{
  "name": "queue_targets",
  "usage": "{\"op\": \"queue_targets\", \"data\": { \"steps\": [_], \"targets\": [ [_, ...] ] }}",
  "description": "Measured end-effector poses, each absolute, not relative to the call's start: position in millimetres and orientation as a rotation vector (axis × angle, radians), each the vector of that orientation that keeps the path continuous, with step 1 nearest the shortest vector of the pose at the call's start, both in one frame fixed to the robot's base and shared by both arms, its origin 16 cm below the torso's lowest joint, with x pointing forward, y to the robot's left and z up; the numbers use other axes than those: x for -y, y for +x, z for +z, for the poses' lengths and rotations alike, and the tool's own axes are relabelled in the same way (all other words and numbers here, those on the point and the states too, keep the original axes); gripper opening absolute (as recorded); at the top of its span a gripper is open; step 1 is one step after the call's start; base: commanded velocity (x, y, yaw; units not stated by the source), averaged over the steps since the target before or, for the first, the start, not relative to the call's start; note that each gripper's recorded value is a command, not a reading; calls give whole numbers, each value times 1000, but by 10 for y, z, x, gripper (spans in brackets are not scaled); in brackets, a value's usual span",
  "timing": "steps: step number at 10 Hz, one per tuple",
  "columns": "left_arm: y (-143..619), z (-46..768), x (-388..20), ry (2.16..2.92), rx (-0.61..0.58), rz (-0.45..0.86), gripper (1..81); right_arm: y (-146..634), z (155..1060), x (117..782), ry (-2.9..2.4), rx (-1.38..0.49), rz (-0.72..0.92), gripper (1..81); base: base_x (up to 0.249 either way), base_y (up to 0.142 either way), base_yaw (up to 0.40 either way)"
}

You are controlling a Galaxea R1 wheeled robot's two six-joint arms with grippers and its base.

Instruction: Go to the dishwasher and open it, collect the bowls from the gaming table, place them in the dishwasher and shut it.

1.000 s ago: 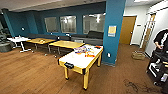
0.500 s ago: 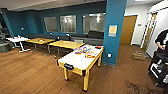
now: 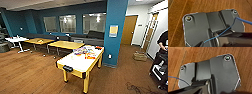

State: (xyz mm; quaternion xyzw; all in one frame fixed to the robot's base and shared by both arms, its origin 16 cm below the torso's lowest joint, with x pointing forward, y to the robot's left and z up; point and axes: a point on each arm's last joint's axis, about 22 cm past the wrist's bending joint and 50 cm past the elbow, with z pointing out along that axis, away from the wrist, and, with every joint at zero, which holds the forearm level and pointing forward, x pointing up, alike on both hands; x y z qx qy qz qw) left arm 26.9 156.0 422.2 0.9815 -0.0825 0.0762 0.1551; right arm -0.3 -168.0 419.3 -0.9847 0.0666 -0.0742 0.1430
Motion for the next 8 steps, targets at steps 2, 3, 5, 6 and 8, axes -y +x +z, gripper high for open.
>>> {"op": "queue_targets", "data": {
  "steps": [2, 3, 5, 6, 8],
  "targets": [
    [265, 4222, -1561, 2812, 236, 218, 811, -3, 4192, 1693, -2842, -192, -215, 811, 149, 65, 0],
    [285, 4227, -1527, 2807, 236, 221, 811, 6, 4190, 1714, -2844, -192, -217, 811, 152, 70, 0],
    [285, 4224, -1552, 2811, 236, 221, 811, 13, 4193, 1686, -2841, -192, -217, 811, 152, 70, 0],
    [286, 4222, -1565, 2812, 236, 221, 811, 13, 4194, 1682, -2841, -192, -217, 811, 152, 70, 0],
    [286, 4223, -1560, 2812, 236, 221, 811, 13, 4193, 1687, -2841, -191, -217, 811, 152, 35, 0]
  ]
}}
